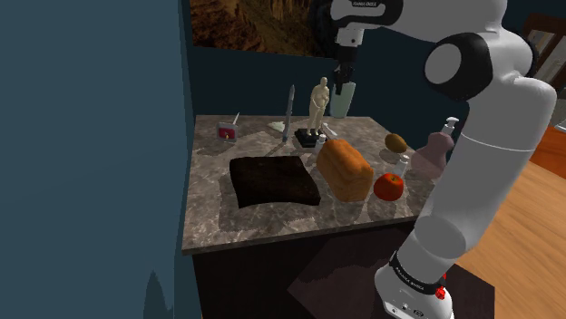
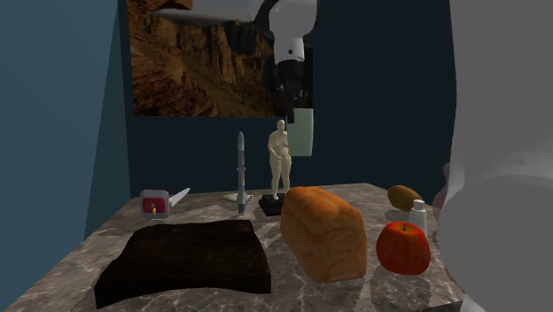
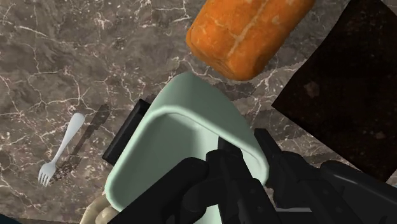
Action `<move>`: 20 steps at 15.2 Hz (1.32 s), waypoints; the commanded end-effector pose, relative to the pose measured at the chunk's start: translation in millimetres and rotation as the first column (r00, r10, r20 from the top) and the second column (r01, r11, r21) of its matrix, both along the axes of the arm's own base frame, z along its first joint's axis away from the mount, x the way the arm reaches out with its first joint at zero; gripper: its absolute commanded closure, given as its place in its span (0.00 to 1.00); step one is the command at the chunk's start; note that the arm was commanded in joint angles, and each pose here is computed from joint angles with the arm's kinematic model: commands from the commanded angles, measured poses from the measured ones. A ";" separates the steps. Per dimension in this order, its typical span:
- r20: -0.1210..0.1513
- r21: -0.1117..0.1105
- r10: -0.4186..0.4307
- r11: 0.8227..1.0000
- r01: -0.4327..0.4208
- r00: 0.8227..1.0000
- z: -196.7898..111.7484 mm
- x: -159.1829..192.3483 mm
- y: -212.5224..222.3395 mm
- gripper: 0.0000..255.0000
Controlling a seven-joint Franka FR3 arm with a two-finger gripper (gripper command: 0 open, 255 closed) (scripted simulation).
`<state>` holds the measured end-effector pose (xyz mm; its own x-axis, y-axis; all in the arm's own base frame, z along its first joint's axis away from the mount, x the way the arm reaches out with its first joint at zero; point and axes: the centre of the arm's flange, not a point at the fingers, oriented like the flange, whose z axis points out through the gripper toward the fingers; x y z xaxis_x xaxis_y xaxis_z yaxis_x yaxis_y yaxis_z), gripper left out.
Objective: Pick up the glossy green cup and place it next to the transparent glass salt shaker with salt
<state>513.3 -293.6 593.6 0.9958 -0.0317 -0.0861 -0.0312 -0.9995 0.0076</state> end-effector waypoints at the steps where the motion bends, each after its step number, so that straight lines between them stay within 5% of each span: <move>1: 0.000 0.000 0.001 1.000 -0.001 1.000 1.2 -20.6 -16.1 1.00; 20: 0.000 0.000 0.001 1.000 -0.001 1.000 2.3 -214.0 -175.1 1.00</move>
<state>311.0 -462.5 598.1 0.9958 -0.0328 -0.0860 -0.0323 -0.9995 0.0074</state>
